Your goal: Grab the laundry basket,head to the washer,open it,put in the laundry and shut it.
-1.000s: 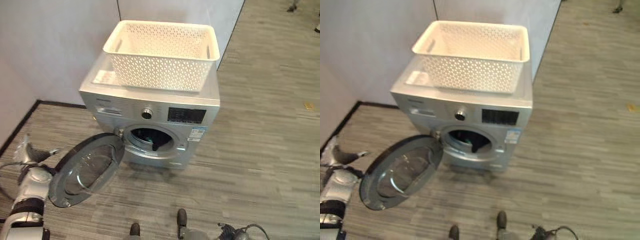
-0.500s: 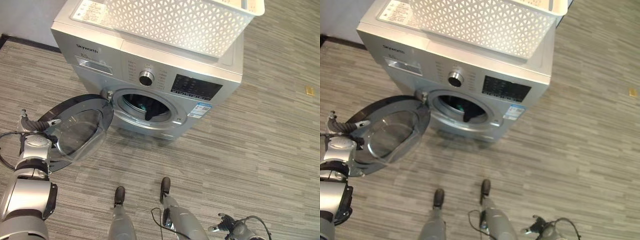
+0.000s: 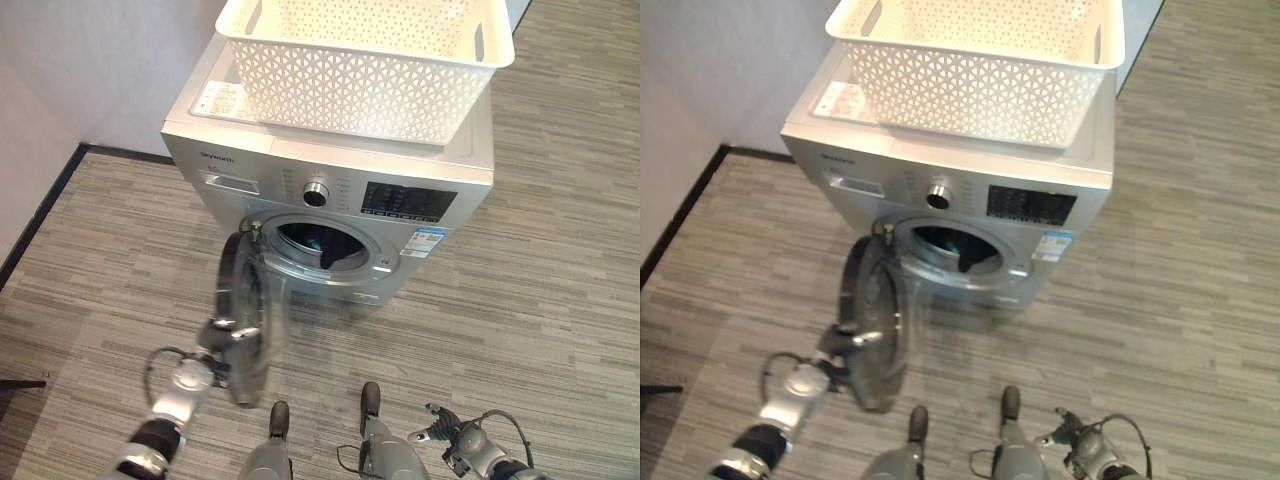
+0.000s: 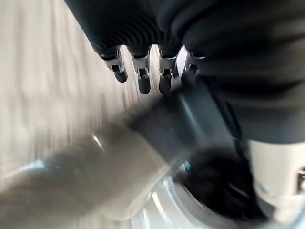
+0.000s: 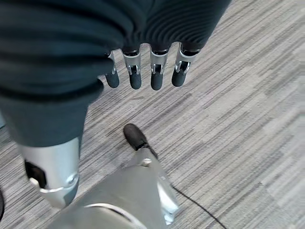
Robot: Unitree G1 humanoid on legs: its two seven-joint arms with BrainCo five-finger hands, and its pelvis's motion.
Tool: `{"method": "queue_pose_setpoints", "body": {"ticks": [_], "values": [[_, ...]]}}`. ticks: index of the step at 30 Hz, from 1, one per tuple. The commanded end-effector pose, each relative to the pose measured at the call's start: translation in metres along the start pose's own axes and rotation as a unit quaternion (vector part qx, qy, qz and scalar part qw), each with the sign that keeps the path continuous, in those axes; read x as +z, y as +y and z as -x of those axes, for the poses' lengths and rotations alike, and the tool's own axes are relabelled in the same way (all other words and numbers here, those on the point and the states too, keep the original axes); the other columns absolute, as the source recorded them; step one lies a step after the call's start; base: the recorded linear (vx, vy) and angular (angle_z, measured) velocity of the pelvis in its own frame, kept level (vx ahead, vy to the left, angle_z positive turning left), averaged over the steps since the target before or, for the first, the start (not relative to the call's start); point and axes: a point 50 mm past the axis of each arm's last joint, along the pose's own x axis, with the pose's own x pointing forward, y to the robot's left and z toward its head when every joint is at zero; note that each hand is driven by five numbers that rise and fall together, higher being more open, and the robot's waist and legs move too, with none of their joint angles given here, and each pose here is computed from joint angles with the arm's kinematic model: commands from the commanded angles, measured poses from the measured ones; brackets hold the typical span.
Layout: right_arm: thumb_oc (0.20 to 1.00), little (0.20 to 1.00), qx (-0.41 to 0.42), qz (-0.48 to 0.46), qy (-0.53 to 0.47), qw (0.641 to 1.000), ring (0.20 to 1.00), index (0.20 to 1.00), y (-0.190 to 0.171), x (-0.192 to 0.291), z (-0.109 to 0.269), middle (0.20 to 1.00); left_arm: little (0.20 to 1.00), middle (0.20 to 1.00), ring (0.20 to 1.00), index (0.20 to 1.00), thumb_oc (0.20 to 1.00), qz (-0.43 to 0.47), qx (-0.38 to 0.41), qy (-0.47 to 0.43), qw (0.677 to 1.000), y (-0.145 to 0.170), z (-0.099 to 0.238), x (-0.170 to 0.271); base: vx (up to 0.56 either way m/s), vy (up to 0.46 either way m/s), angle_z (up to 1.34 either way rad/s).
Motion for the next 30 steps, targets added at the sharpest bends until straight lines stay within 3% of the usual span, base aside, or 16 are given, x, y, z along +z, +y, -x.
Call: {"method": "queue_pose_setpoints", "body": {"ticks": [1,6,7,11,16,18,23,25,27,30], "values": [[1.0,1.0,-0.025,0.015,0.035,0.999,1.0,1.0,-0.018,-0.014,0.001,1.0,1.0,1.0,1.0,1.0,1.0,-0.051,-0.147,-0.047,0.987,-0.067,-0.01,0.034,0.01,-0.027,-0.19],[1.0,1.0,-0.015,0.01,0.067,0.998,1.0,1.0,-0.005,-0.029,0.003,1.0,1.0,1.0,1.0,1.0,1.0,-0.066,-0.195,-0.142,0.968,-0.106,-0.01,0.09,0.02,-0.049,-0.13],[1.0,1.0,-0.012,0.002,0.077,0.997,1.0,1.0,0.0,-0.036,0.004,1.0,1.0,1.0,1.0,1.0,1.0,-0.054,-0.2,-0.187,0.96,-0.107,-0.006,0.112,0.02,-0.039,-0.17],[1.0,1.0,-0.011,-0.011,0.081,0.997,1.0,1.0,0.006,-0.042,0.006,1.0,1.0,1.0,1.0,1.0,1.0,-0.045,-0.197,-0.214,0.956,-0.1,-0.001,0.117,0.01,-0.029,-0.03],[1.0,1.0,-0.009,-0.061,0.089,0.994,1.0,1.0,0.016,-0.047,0.008,1.0,1.0,1.0,1.0,1.0,1.0,-0.017,-0.126,-0.147,0.981,-0.058,0.004,0.058,0.0,-0.011,0.07],[1.0,1.0,-0.008,-0.061,0.089,0.994,1.0,1.0,0.016,-0.048,0.008,1.0,1.0,1.0,1.0,1.0,1.0,-0.017,-0.126,-0.146,0.981,-0.057,0.004,0.058,-0.01,0.011,0.09],[1.0,1.0,-0.011,-0.103,0.105,0.989,1.0,1.0,0.019,-0.061,0.011,1.0,1.0,1.0,1.0,1.0,1.0,0.035,-0.034,0.03,0.998,-0.017,0.027,-0.048,-0.02,0.025,0.12],[1.0,1.0,-0.011,-0.103,0.105,0.989,1.0,1.0,0.019,-0.061,0.011,1.0,1.0,1.0,1.0,1.0,1.0,0.035,-0.034,0.03,0.998,-0.017,0.027,-0.048,-0.01,0.018,0.07],[1.0,1.0,-0.008,-0.114,0.124,0.986,1.0,1.0,0.022,-0.072,0.015,1.0,1.0,1.0,1.0,1.0,1.0,0.01,-0.01,0.125,0.992,-0.016,0.043,-0.094,-0.02,0.048,0.09],[1.0,1.0,-0.003,-0.113,0.136,0.984,1.0,1.0,0.024,-0.078,0.017,1.0,1.0,1.0,1.0,1.0,1.0,-0.005,-0.011,0.163,0.987,-0.018,0.051,-0.111,-0.02,0.023,0.01]]}}
